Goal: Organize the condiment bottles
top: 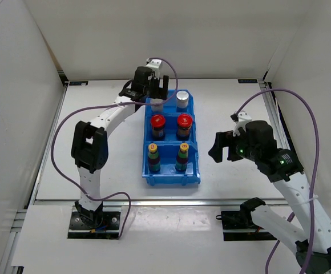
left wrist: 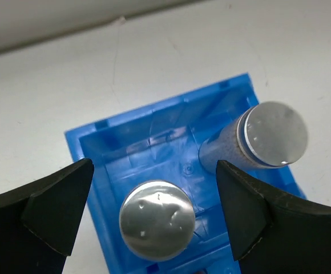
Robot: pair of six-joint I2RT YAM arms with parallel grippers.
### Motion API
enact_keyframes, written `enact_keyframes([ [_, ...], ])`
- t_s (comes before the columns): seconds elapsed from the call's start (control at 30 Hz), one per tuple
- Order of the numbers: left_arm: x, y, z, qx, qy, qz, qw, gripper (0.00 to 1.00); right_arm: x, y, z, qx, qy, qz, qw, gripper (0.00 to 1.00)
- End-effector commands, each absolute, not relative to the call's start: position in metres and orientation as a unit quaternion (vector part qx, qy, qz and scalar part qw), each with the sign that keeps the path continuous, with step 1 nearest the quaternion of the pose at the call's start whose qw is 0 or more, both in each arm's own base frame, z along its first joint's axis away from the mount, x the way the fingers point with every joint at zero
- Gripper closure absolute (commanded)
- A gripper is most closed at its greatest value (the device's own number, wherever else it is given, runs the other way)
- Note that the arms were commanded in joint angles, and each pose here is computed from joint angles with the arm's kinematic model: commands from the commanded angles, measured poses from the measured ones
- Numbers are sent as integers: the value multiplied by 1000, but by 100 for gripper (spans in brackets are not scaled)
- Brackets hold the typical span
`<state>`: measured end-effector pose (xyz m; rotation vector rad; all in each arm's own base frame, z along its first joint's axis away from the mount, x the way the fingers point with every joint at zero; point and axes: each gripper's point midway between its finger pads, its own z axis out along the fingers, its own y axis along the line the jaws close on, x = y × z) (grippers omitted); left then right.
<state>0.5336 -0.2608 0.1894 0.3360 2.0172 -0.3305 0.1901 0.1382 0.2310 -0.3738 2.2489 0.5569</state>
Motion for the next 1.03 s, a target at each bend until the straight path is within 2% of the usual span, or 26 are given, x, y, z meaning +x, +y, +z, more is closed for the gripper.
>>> enact_keyframes([
  [0.0,523,-248,309,121,778,-142,600,0,207,122,227,-72,901,171,393,0],
  [0.1,497,-226,371,99,747,-138,643,0,215,116,230,-50,910,147,385,0],
  [0.17,479,-213,369,107,744,-122,648,0,216,114,229,-48,913,138,380,0],
  [0.2,458,-197,398,96,720,-117,677,0,217,112,229,-46,913,133,383,0],
  [0.23,447,-187,361,103,741,-95,657,0,218,112,232,-51,909,134,392,0],
  [0.27,436,-178,355,102,740,-86,659,0,219,112,229,-60,909,129,393,0],
  [0.3,414,-161,377,87,715,-82,689,0,222,113,233,-64,901,134,409,0],
  [0.33,402,-152,328,101,739,-61,663,0,220,111,227,-73,899,130,412,0],
  [0.4,368,-129,328,88,723,-52,683,0,220,116,228,-78,889,149,426,0],
  [0.43,354,-122,287,99,742,-42,662,0,221,119,224,-80,889,153,425,0],
  [0.5,331,-109,269,96,742,-38,662,0,223,124,221,-95,881,163,433,0],
  [0.6,286,-100,237,83,732,-85,670,0,227,129,224,-99,876,174,439,0],
  [0.63,267,-96,249,70,704,-112,698,0,229,130,220,-103,879,170,433,0],
  [0.67,257,-98,219,70,715,-131,684,0,231,133,220,-105,879,174,432,0],
  [0.7,251,-99,219,66,699,-145,698,0,233,133,221,-105,876,175,436,0],
  [0.73,239,-98,238,64,652,-165,738,0,236,135,222,-105,875,176,438,0],
  [0.83,230,-102,236,95,601,-168,775,0,243,138,226,-105,869,180,450,0],
  [0.9,225,-109,234,138,590,-154,780,0,245,140,226,-105,869,180,450,0],
  [1.0,233,-98,231,94,626,-137,762,0,248,139,221,-102,871,174,449,0],
])
